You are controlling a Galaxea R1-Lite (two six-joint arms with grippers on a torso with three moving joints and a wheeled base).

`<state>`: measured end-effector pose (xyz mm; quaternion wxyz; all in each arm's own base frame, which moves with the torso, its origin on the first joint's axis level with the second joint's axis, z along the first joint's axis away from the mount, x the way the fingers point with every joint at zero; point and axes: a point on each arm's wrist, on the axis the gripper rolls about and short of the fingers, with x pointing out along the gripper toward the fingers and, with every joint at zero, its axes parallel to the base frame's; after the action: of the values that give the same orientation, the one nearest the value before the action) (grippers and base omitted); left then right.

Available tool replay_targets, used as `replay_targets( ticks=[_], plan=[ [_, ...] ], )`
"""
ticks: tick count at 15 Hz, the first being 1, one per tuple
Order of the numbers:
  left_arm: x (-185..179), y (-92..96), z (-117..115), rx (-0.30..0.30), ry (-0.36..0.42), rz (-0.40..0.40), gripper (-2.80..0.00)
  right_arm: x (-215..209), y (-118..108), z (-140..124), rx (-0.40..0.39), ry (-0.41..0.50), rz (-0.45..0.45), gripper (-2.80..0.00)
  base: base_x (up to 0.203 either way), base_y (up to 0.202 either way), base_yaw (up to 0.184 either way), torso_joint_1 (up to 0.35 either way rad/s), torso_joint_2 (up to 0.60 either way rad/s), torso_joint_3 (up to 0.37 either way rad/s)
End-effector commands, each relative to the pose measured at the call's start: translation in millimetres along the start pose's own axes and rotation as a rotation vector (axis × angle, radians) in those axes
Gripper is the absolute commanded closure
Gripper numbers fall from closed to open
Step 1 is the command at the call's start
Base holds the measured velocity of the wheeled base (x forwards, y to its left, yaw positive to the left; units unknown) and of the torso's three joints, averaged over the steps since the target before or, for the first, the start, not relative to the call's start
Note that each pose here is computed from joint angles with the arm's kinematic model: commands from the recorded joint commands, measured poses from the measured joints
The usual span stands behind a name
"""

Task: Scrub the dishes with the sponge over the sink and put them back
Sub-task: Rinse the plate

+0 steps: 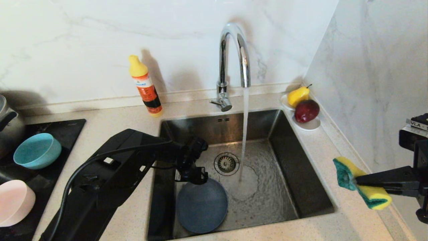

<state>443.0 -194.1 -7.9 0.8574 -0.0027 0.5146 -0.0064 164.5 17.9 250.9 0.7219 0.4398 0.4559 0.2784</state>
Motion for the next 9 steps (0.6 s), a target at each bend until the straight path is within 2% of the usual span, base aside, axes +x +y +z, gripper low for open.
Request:
replay_targets(
  ticks=[1,9],
  plan=[
    [2.9,-1.6,1.1,0.006,0.005,0.003,-2.8,0.7,-1.0,0.1,0.01,0.011,0.005,0.0,0.0,0.0,0.0,0.0,0.0,0.0],
    [11.9,-2.5,-1.5,0.04,0.03,0.029,-2.8,-2.5,-0.5,-0.3,0.008,-0.002,0.01,0.0,0.0,0.0,0.0,0.0,0.0,0.0]
  ],
)
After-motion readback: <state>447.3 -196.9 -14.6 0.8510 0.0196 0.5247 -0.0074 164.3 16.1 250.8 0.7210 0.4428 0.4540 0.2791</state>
